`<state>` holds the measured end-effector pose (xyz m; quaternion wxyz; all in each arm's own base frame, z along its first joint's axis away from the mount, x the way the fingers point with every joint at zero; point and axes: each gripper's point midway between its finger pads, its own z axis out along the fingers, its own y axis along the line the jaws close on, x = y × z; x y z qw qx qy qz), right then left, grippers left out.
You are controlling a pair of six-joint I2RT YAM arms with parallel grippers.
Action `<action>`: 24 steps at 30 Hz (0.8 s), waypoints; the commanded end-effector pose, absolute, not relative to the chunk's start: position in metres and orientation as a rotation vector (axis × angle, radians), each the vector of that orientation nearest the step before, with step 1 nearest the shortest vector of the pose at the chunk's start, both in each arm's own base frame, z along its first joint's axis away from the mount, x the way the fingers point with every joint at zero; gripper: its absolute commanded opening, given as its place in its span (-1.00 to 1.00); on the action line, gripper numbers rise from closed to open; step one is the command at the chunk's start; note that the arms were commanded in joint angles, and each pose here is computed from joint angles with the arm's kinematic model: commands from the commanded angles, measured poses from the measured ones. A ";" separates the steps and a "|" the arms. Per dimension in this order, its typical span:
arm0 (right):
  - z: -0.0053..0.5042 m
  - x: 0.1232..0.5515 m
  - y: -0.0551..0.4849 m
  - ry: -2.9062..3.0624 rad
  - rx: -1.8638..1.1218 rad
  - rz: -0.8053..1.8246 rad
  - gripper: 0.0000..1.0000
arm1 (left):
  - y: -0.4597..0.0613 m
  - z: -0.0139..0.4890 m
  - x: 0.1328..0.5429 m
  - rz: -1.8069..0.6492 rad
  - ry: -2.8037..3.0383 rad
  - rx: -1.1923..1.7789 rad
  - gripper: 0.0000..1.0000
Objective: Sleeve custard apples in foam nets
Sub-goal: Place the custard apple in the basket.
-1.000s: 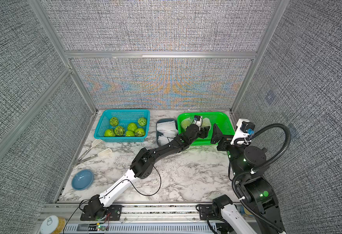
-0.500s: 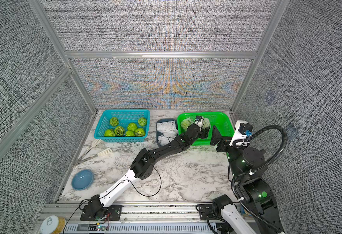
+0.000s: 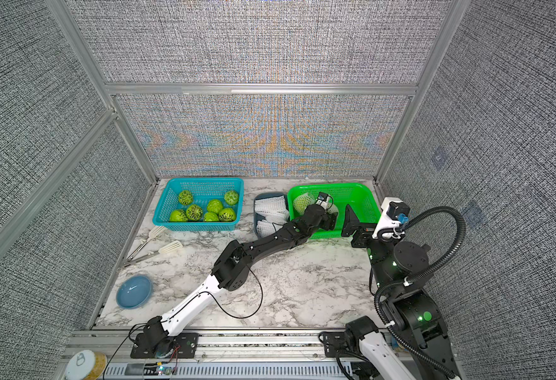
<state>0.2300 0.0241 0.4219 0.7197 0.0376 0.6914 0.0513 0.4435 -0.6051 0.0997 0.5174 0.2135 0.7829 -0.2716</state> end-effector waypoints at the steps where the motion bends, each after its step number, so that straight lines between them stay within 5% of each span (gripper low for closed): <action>1: 0.429 0.229 0.022 1.492 0.097 0.116 0.98 | -0.606 0.122 0.441 -0.667 1.853 0.530 0.74; 14: 0.427 0.232 0.021 1.492 0.100 0.100 0.98 | -0.598 0.141 0.437 -0.642 1.833 0.565 0.78; 24: 0.419 0.241 0.020 1.569 0.141 0.103 0.98 | -0.557 0.272 0.433 -0.506 1.567 0.573 0.98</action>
